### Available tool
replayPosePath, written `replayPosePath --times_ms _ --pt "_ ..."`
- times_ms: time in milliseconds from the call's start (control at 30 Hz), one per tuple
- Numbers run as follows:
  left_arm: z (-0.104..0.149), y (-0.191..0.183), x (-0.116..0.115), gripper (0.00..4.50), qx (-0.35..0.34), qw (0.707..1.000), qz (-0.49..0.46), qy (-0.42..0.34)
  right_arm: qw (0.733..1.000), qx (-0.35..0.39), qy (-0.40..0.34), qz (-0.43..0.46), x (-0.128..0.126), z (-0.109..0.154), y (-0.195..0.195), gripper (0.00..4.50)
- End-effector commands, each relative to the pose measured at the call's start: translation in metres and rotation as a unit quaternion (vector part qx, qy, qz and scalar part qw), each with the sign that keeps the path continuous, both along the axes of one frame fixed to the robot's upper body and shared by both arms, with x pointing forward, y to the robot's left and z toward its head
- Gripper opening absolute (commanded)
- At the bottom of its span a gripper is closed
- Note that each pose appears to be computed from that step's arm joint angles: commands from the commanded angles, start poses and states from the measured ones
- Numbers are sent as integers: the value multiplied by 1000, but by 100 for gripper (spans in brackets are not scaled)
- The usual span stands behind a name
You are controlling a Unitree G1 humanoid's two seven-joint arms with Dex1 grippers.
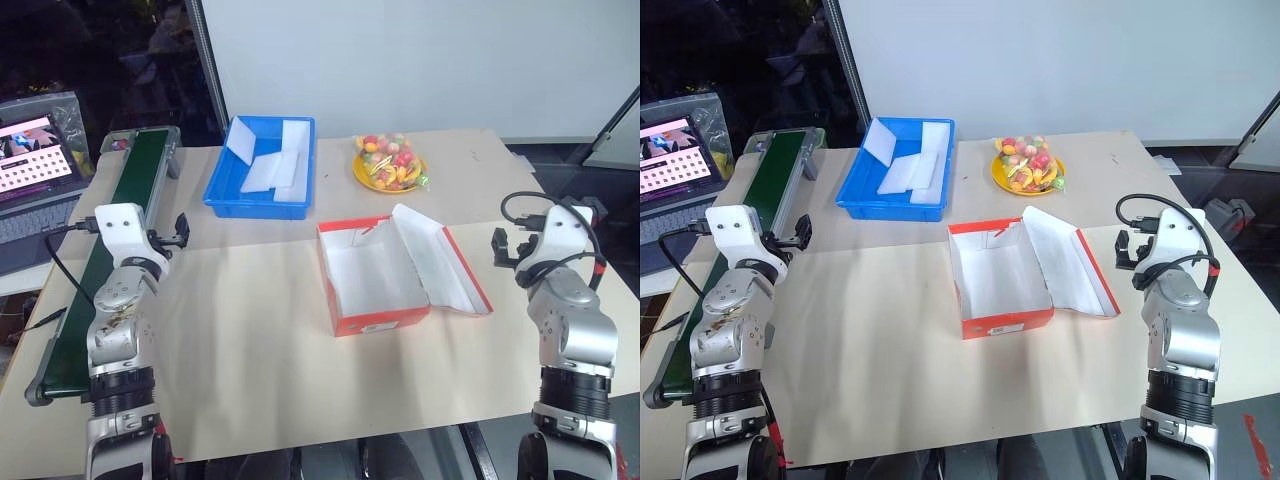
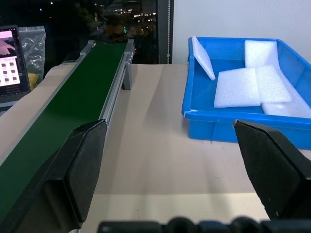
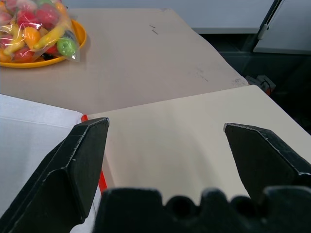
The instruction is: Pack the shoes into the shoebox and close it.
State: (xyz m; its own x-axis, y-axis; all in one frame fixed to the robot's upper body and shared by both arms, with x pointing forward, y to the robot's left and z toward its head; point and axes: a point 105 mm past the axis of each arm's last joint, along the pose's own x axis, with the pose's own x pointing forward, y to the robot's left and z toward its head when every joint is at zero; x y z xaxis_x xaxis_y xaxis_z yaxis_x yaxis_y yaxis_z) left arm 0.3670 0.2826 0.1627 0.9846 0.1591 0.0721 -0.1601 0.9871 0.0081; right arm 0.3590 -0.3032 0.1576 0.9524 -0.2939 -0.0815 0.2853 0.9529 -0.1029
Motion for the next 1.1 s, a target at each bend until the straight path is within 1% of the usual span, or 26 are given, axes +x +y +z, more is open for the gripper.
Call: replayPosePath --times_ms 33,100,133,167,200,233,267,300,333,400,467,533,600,667,733,833,933,1100 --pt "13 3 -6 445 31 999 8 -17 999 -2 -36 32 9 22 20 450" --pt "9 2 -7 445 28 1000 2 -7 992 9 -53 118 25 41 71 450" --pt "9 0 -7 445 27 1000 -1 -8 984 8 -63 169 28 50 97 450" --pt "10 -1 -7 445 32 999 -3 -9 968 5 -70 239 27 60 129 450" --pt "10 -2 -8 445 36 999 -6 -9 937 13 -79 339 16 72 170 450" --pt "10 -2 -9 445 39 999 -7 -10 902 18 -82 424 0 80 202 450" --pt "9 -1 -11 445 40 999 -7 -10 869 17 -77 489 -17 83 225 450" --pt "8 1 -14 445 41 999 -8 -7 846 9 -65 529 -29 80 237 450" --pt "6 2 -16 445 43 999 -10 -5 836 -1 -51 546 -35 76 242 450" --pt "3 5 -21 445 44 999 -11 -2 823 -15 -31 567 -43 67 247 450" --pt "2 11 -31 445 47 999 -14 0 805 -19 -14 593 -52 58 254 450" --pt "2 18 -40 445 51 999 -14 2 795 -23 -2 607 -57 51 260 450" --pt "-8 49 -63 445 68 997 19 22 784 -48 21 618 -63 32 271 450" --pt "-16 68 -77 445 80 995 40 42 780 -54 29 623 -67 24 277 450" --pt "-19 78 -84 445 84 994 50 53 779 -46 29 624 -69 22 281 450" --pt "-12 81 -85 445 83 994 54 42 779 -36 26 626 -70 19 284 450" --pt "-9 77 -82 445 79 995 47 39 781 -34 23 623 -70 15 284 450" --pt "-7 62 -75 445 76 996 14 39 770 -5 -1 638 -75 26 286 450"
